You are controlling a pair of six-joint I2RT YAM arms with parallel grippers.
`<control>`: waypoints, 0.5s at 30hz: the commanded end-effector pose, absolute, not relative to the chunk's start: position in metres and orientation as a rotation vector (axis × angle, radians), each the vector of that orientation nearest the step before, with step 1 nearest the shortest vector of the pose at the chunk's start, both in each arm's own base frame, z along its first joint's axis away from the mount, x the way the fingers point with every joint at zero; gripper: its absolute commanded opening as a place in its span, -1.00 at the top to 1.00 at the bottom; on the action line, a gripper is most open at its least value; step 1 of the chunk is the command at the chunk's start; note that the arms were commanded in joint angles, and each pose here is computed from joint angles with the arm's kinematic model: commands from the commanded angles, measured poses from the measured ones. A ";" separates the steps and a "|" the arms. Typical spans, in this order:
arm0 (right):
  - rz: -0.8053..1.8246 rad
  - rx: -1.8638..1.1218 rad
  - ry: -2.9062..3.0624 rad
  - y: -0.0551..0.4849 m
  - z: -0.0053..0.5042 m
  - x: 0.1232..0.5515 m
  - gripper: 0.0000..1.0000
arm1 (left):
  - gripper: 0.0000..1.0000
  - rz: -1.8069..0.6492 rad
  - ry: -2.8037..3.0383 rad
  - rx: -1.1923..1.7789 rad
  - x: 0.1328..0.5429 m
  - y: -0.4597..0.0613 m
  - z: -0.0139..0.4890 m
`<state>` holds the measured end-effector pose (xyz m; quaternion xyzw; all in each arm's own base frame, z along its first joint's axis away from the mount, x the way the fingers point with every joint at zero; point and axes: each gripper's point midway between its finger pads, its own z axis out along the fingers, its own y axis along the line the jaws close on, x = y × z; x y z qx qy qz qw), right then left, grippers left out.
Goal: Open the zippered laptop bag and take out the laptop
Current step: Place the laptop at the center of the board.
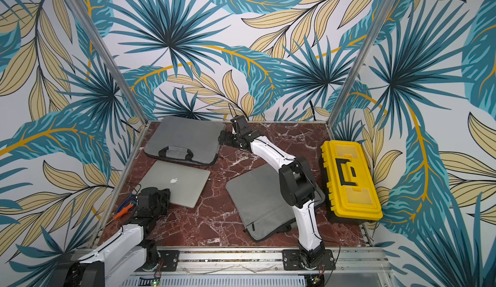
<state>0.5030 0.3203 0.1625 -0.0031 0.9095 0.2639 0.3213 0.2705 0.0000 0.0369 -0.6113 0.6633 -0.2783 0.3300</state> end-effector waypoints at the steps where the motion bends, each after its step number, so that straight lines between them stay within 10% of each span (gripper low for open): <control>1: 0.693 -0.023 2.349 0.318 0.184 0.497 -0.92 | 0.22 -0.726 1.862 -1.550 0.269 -0.017 0.030; 15: 0.721 -0.035 2.338 0.322 0.188 0.498 -0.93 | 0.22 -0.751 1.911 -1.544 0.268 -0.033 0.027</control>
